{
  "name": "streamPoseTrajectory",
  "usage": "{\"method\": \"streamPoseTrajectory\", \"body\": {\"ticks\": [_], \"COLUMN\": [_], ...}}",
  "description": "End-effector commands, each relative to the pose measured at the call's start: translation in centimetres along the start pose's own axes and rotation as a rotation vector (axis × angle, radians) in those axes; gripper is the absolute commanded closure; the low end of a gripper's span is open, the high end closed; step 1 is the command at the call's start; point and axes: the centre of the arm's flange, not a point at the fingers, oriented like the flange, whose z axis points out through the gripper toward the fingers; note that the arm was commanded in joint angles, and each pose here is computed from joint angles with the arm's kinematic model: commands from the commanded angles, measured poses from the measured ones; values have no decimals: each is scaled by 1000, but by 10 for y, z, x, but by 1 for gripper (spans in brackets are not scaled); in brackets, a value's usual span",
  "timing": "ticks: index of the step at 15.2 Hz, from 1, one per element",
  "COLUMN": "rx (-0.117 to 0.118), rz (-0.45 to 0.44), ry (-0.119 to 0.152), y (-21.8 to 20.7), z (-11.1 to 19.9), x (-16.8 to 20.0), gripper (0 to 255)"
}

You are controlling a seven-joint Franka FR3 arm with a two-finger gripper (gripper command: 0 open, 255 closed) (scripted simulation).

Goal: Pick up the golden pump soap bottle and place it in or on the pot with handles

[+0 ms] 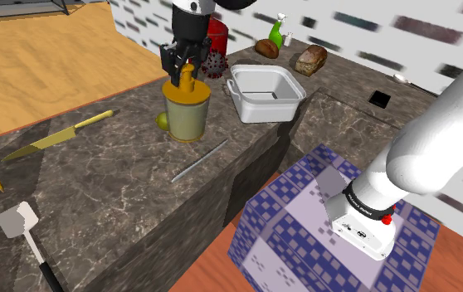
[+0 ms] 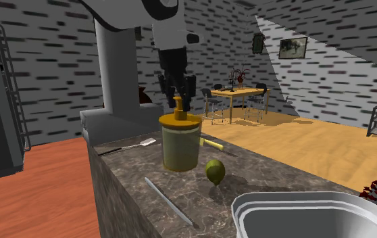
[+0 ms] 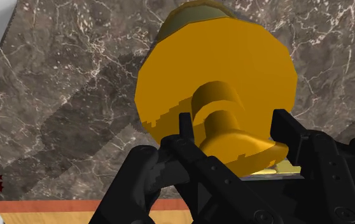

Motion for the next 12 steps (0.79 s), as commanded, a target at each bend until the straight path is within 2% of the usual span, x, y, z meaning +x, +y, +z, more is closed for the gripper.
{"method": "streamPoseTrajectory", "body": {"ticks": [1, 12], "rx": [0, 0], "rz": [0, 0], "ry": [0, 0], "y": [0, -1], "z": [-11, -69], "x": [3, 12], "gripper": [255, 255]}}
